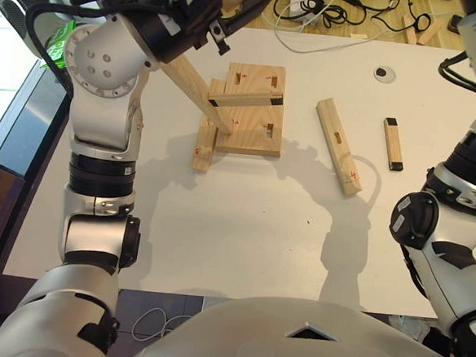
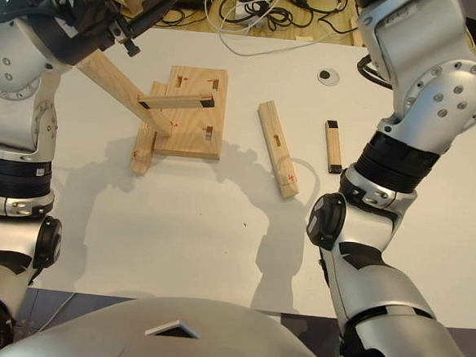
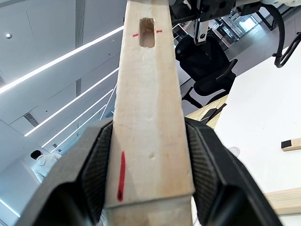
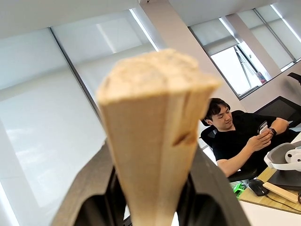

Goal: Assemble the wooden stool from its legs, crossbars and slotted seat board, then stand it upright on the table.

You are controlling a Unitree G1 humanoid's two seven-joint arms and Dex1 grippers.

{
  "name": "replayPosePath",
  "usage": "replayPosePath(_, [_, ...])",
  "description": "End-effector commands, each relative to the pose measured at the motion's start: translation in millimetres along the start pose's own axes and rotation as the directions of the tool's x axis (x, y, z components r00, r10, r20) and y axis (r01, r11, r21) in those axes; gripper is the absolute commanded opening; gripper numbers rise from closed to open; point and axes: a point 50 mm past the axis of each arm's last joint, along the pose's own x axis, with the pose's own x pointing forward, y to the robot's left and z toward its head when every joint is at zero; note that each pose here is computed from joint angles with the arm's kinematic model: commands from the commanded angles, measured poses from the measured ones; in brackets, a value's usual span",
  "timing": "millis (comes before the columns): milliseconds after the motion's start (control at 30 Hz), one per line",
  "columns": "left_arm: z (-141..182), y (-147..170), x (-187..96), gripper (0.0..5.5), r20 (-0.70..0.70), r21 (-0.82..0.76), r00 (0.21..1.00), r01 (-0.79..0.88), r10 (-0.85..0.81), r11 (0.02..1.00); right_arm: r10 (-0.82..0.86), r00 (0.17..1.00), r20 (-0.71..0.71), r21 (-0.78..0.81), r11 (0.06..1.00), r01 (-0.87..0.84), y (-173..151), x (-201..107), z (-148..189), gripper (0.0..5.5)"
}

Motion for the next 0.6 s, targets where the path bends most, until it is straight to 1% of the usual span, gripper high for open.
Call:
replayPosePath(33, [1, 6, 4, 2.53, -0.006, 0.051, 0.999, -0.042, 0.042, 0.998, 0.006, 0.999, 0.031, -0.003, 1.0, -0.006, 3, 1, 2, 1.05])
replayPosePath(67, [1, 9, 3, 2.75, -0.009, 0.059, 0.998, -0.068, 0.069, 0.996, -0.006, 0.999, 0.054, -0.003, 1.0, 0.006, 1, 1, 4, 1.02])
replayPosePath(200, [0, 26, -6, 3.31, -0.029, 0.096, 0.98, -0.193, 0.196, 0.977, -0.09, 0.979, 0.181, -0.006, 0.996, 0.092, -10, -4, 19, 1.02])
replayPosePath(267, [1, 31, -12, 3.5, -0.035, 0.121, 0.969, -0.238, 0.244, 0.964, -0.132, 0.966, 0.221, -0.013, 0.99, 0.138, -15, -7, 24, 1.02])
replayPosePath(300, [1, 39, -17, 3.69, -0.037, 0.148, 0.951, -0.298, 0.307, 0.943, -0.162, 0.959, 0.234, -0.023, 0.985, 0.172, -20, -9, 26, 1.02])
replayPosePath(333, [1, 52, -25, 3.82, -0.045, 0.176, 0.913, -0.392, 0.405, 0.903, -0.199, 0.951, 0.235, -0.047, 0.975, 0.216, -25, -12, 27, 1.02])
replayPosePath(400, [-7, 83, -50, 4.01, -0.103, 0.202, 0.771, -0.603, 0.629, 0.772, -0.267, 0.942, 0.201, -0.124, 0.947, 0.295, -35, -18, 22, 1.02])
replayPosePath(433, [-18, 95, -66, 4.26, -0.175, 0.194, 0.682, -0.683, 0.71, 0.704, -0.304, 0.937, 0.169, -0.169, 0.928, 0.332, -41, -21, 16, 1.02])
replayPosePath(467, [-38, 101, -88, 4.3, -0.287, 0.176, 0.574, -0.755, 0.767, 0.631, -0.355, 0.925, 0.135, -0.224, 0.898, 0.378, -49, -27, 8, 1.02])
replayPosePath(500, [-58, 99, -107, 4.3, -0.395, 0.153, 0.48, -0.806, 0.783, 0.571, -0.408, 0.907, 0.106, -0.279, 0.863, 0.421, -56, -33, 1, 1.02])
replayPosePath(533, [-75, 93, -120, 4.3, -0.491, 0.13, 0.417, -0.833, 0.765, 0.538, -0.449, 0.889, 0.085, -0.318, 0.833, 0.452, -63, -38, -5, 1.02])
replayPosePath(567, [-92, 81, -129, 4.3, -0.579, 0.11, 0.381, -0.84, 0.721, 0.532, -0.478, 0.876, 0.062, -0.354, 0.811, 0.467, -67, -43, -11, 1.01])
replayPosePath(600, [-106, 66, -133, 4.3, -0.648, 0.089, 0.372, -0.829, 0.665, 0.551, -0.497, 0.867, 0.038, -0.385, 0.794, 0.472, -70, -46, -16, 1.01])
